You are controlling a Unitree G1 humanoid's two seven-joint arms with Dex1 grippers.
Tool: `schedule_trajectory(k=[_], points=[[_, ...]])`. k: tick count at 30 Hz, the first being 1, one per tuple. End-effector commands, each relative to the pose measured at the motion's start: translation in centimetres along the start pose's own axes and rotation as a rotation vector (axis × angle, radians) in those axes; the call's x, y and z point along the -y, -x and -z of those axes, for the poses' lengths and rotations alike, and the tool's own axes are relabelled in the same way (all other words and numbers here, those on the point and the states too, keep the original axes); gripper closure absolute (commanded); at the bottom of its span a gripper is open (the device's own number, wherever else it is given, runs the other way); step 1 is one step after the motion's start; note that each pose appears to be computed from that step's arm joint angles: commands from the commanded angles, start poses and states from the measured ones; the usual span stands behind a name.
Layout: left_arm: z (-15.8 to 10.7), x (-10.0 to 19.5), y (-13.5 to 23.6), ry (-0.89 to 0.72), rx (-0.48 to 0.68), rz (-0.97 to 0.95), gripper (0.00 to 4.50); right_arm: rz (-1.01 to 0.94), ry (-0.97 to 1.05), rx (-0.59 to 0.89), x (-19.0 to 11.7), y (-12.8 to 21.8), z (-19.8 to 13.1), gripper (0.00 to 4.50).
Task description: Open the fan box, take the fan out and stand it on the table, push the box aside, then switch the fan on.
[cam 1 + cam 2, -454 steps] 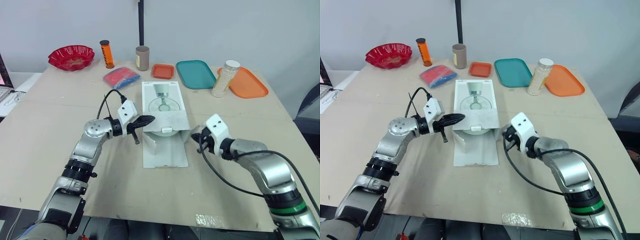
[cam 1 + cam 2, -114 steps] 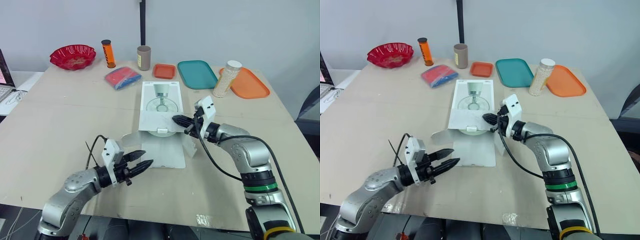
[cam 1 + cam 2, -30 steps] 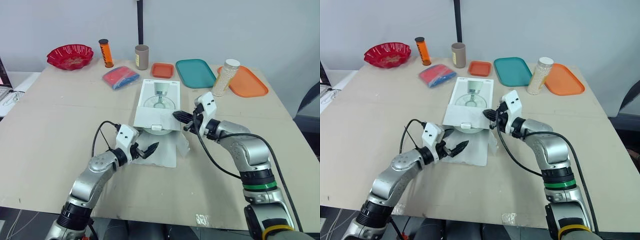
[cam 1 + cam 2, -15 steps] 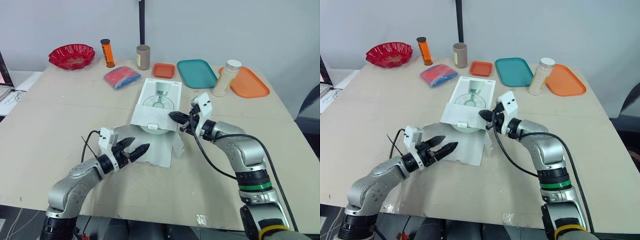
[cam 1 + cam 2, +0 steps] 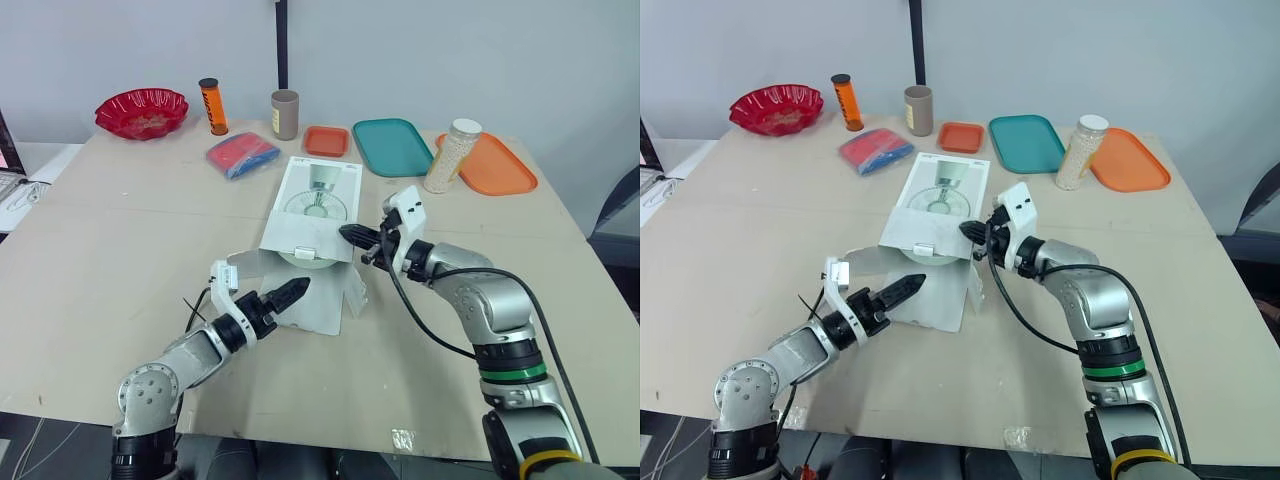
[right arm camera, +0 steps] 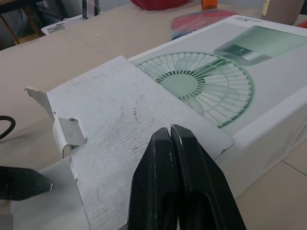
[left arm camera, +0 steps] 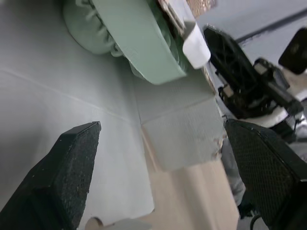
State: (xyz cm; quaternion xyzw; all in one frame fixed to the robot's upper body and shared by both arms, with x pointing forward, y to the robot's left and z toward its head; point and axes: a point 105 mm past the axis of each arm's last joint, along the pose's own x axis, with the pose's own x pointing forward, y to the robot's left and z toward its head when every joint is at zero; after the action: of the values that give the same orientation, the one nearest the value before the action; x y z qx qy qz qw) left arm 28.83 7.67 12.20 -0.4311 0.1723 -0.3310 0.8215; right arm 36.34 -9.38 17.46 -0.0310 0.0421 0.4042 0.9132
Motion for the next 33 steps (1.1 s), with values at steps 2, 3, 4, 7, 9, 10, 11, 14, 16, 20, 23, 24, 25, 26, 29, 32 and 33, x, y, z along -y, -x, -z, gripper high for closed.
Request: schedule_trajectory(k=[2,3,4,7,9,10,11,14,16,20,23,24,25,26,29,32,33], points=[[0.0,0.7,-0.7,0.108,0.038,0.018,0.12,-0.017,0.041,0.02,-0.4,0.3,-1.0,4.5],[-0.1,0.6,-0.8,0.122,0.045,0.013,0.12,-0.017,0.042,0.019,-0.4,0.3,-1.1,4.5],[-0.2,0.5,-0.9,0.128,0.049,0.009,0.12,-0.02,0.042,0.019,-0.4,0.3,-1.1,4.5],[-0.5,0.1,-1.4,0.133,0.062,-0.015,0.12,-0.023,0.045,0.018,-0.5,0.2,-1.1,4.5],[-0.7,-0.1,-1.7,0.138,0.072,-0.028,0.12,-0.024,0.044,0.02,-0.5,0.1,-1.1,4.5],[-0.7,-0.1,-1.8,0.139,0.074,-0.03,0.12,-0.024,0.044,0.021,-0.5,0.1,-1.2,4.5],[-0.8,-0.3,-1.9,0.147,0.078,-0.039,0.12,-0.025,0.044,0.021,-0.5,0.1,-1.2,4.5],[-0.6,-0.8,-2.2,0.171,0.08,-0.055,0.12,-0.028,0.049,0.023,-0.6,0.1,-1.2,4.5],[-0.5,-0.8,-2.4,0.18,0.079,-0.055,0.12,-0.028,0.05,0.023,-0.6,0.1,-1.2,4.5],[-0.6,-0.9,-2.8,0.187,0.082,-0.059,0.12,-0.026,0.054,0.021,-0.6,0.2,-1.2,4.5],[-0.7,-0.9,-3.1,0.195,0.089,-0.058,0.12,-0.023,0.057,0.021,-0.6,0.2,-1.2,4.5],[-0.8,-0.8,-3.1,0.197,0.092,-0.055,0.12,-0.022,0.058,0.021,-0.6,0.2,-1.2,4.5],[-0.8,-0.8,-3.3,0.199,0.093,-0.052,0.12,-0.023,0.056,0.022,-0.6,0.2,-1.2,4.5],[-0.9,-0.7,-3.5,0.195,0.093,-0.051,0.12,-0.022,0.055,0.023,-0.6,0.2,-1.2,4.5],[-1.1,-0.6,-3.9,0.198,0.103,-0.047,0.12,-0.022,0.054,0.022,-0.6,0.2,-1.2,4.5],[-1.2,-0.3,-4.3,0.2,0.108,-0.032,0.12,-0.021,0.056,0.022,-0.7,0.2,-1.2,4.5],[-1.3,-0.2,-4.3,0.199,0.108,-0.027,0.12,-0.021,0.057,0.022,-0.7,0.2,-1.2,4.5]])
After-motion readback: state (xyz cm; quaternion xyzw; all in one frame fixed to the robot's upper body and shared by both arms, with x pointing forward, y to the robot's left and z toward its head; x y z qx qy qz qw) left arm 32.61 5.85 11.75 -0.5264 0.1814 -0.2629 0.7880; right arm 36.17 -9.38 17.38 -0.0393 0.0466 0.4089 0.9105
